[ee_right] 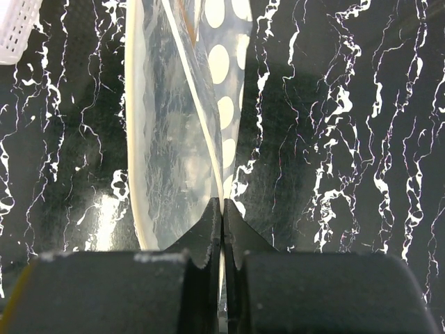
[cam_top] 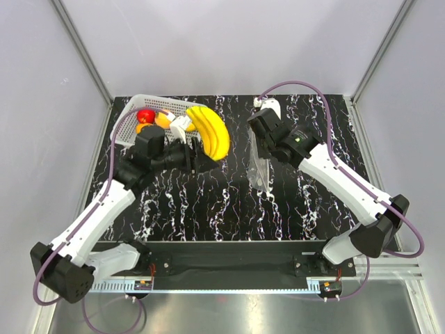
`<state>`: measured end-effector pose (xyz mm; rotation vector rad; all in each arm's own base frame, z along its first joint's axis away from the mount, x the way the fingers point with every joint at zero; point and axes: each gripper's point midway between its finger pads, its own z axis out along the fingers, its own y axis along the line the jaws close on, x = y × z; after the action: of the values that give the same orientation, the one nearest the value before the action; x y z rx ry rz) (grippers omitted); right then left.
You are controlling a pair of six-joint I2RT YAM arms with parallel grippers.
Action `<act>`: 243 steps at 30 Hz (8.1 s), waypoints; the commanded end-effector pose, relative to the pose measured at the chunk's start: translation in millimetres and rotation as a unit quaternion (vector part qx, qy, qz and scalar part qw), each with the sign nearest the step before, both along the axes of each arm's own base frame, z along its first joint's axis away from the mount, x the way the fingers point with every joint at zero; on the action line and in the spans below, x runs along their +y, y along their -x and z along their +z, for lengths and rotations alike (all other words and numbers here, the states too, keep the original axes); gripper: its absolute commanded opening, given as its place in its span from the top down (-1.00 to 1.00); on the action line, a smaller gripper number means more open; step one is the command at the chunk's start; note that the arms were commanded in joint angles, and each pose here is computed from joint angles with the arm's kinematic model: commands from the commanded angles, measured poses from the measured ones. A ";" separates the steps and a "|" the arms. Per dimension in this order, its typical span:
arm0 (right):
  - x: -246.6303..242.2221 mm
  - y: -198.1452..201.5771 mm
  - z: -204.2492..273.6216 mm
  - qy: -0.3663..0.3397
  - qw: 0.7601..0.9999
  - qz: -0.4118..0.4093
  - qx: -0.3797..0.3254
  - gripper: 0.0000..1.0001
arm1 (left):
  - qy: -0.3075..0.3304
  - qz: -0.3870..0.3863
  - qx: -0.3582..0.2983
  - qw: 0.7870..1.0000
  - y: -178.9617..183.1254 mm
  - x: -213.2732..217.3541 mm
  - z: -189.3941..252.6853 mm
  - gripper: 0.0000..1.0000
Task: Place the food in the zip-top bag and seal the zipper
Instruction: Place the fake fruit in the bin, then pick up the fake fruit from the bin, then place the fake fruit in the zipper food storage bag.
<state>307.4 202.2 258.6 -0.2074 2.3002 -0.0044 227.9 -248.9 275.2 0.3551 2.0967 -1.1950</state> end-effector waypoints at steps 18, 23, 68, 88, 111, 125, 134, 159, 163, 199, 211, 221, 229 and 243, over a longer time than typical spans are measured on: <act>-2.7 9.4 11.5 -0.021 1.000 0.007 -0.011 1.00 | -0.110 0.250 0.157 0.949 -214.2 131.8 -108.9 0.19; -5.6 11.4 12.7 -0.013 1.000 0.009 -0.008 1.00 | -0.147 0.312 0.189 0.919 -230.0 171.7 -134.4 0.17; -11.8 18.6 22.5 -0.015 1.000 0.020 -0.017 1.00 | -0.346 0.311 0.173 0.868 -295.9 155.5 -172.4 -0.98; -13.9 21.2 20.0 -0.015 1.000 0.018 -0.013 1.00 | -0.257 0.311 0.128 0.906 -294.0 144.9 -126.5 -0.04; -14.0 9.3 9.0 0.044 0.998 -0.020 0.032 1.00 | 0.106 0.140 -0.056 0.983 -76.1 6.3 39.4 -0.04; -124.5 3.2 53.2 0.313 0.933 -0.178 -0.008 1.00 | 0.087 0.129 -0.058 0.986 -49.9 6.8 51.1 -0.05; -124.5 -0.6 19.2 0.370 0.917 -0.140 0.055 1.00 | 0.069 0.111 -0.037 0.991 -42.0 -7.1 24.5 -0.04; 68.7 -4.6 -113.8 0.084 0.984 0.077 0.136 1.00 | 0.015 0.134 0.011 0.991 -27.2 2.2 -55.8 -0.02; 70.2 -2.8 -125.2 0.078 0.984 0.075 0.140 1.00 | -0.008 0.145 0.011 0.989 -31.8 4.3 -62.4 -0.03; 77.9 -3.5 -109.1 0.055 0.987 0.082 0.129 1.00 | 0.222 0.146 0.052 0.963 -34.9 -67.6 -60.7 0.07; 73.3 -5.1 -111.9 0.068 0.986 0.075 0.130 1.00 | 0.222 0.164 0.003 0.961 -4.2 -41.9 -60.0 0.08; 75.4 -3.1 -108.2 0.064 0.985 0.083 0.133 1.00 | 0.247 0.115 -0.016 0.962 23.2 -70.6 -44.3 0.09; 80.0 7.5 -102.0 0.045 0.982 0.105 0.150 1.00 | 0.257 0.102 -0.043 0.960 18.6 -93.2 -50.1 0.09; 76.5 15.6 -91.4 0.034 0.982 0.111 0.151 1.00 | 0.227 0.120 -0.028 0.966 -0.9 -112.6 -83.0 0.09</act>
<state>296.5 277.0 141.5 -0.5347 2.6043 0.0128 213.0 -362.8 169.5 -0.0105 1.8028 -1.4407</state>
